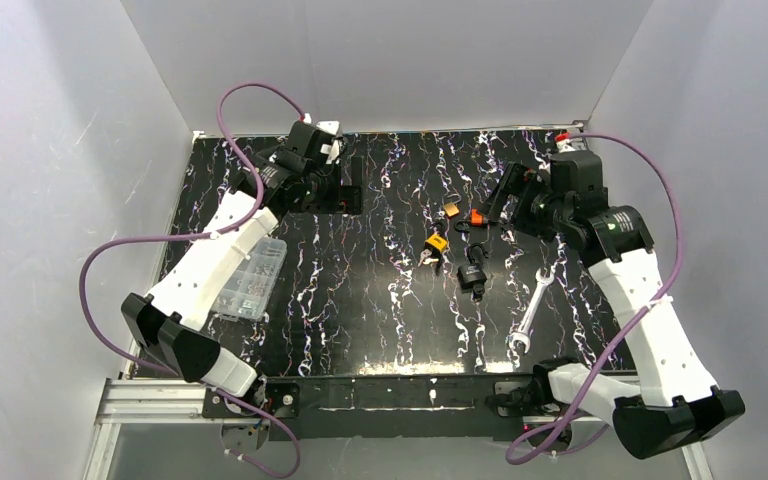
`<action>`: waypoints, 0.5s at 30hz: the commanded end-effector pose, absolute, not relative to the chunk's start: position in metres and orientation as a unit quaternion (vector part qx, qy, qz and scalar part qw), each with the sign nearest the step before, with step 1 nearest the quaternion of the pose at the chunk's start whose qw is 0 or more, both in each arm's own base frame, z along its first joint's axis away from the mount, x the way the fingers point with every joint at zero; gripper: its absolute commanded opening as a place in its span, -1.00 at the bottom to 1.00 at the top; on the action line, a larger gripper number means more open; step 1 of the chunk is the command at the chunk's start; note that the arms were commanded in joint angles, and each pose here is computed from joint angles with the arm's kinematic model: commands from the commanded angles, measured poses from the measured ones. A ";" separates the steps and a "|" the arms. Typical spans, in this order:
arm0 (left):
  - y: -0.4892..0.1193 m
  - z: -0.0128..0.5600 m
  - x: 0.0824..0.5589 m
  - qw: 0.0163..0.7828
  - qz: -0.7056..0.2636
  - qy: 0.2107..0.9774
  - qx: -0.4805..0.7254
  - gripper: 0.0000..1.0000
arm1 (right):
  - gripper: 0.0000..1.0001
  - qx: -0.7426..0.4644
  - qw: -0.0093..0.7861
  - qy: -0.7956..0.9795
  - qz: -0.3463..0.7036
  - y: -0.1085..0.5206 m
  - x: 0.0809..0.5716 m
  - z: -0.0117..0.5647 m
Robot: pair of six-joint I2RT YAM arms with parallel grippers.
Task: Lock with the key
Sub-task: Pick up the lock from the center of the board.
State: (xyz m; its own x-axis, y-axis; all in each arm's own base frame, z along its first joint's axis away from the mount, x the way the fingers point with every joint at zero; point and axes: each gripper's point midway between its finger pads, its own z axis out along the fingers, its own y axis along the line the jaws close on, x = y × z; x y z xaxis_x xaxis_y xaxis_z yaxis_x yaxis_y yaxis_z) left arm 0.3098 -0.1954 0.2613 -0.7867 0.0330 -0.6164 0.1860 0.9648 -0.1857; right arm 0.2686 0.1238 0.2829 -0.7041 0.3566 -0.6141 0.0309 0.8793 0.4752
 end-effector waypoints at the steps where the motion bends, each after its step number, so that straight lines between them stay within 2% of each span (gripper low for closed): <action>1: -0.183 0.271 0.303 0.340 -0.115 0.932 0.051 0.96 | 0.97 0.108 0.360 0.904 0.204 0.116 0.254 0.266; 8: -0.174 0.261 0.296 0.320 -0.094 0.942 0.036 0.97 | 0.95 0.128 0.307 0.923 0.194 0.117 0.233 0.206; 15: -0.178 0.249 0.288 0.309 -0.122 0.942 0.037 0.96 | 0.89 0.121 0.258 0.946 0.158 0.131 0.213 0.146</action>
